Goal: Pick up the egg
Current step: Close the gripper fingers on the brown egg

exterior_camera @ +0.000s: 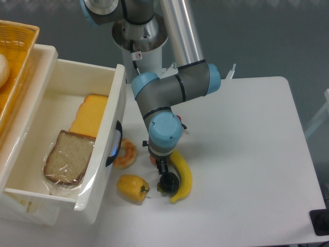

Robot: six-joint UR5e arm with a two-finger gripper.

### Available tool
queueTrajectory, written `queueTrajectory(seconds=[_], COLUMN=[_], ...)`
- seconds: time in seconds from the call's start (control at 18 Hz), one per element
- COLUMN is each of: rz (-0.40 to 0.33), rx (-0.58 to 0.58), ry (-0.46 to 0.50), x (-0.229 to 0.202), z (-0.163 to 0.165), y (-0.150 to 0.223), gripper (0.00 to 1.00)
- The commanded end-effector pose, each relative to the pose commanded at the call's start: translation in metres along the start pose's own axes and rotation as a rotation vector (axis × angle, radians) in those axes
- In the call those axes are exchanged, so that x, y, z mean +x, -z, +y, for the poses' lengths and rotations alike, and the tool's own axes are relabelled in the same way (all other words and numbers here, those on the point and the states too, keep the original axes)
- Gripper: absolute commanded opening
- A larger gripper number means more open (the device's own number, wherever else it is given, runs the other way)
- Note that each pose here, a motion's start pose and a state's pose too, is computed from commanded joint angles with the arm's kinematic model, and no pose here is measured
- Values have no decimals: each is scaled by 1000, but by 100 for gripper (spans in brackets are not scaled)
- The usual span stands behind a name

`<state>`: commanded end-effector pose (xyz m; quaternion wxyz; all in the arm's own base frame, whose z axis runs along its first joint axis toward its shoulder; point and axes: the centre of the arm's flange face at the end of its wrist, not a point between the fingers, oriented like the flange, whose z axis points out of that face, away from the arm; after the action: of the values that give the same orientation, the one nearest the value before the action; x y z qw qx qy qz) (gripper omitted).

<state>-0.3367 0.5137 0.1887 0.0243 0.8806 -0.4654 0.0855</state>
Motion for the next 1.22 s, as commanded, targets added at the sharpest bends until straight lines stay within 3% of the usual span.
queueTrajectory(seconds=[0.17, 0.33, 0.56, 0.72, 1.22], rz=[2, 2, 2, 4, -18], rx=[4, 4, 4, 4, -3], ry=[9, 20, 31, 40, 52], x=[1, 1, 1, 1, 0], z=[0, 0, 0, 0, 1], y=[-1, -1, -1, -2, 11], gripper=[77, 63, 52, 37, 31])
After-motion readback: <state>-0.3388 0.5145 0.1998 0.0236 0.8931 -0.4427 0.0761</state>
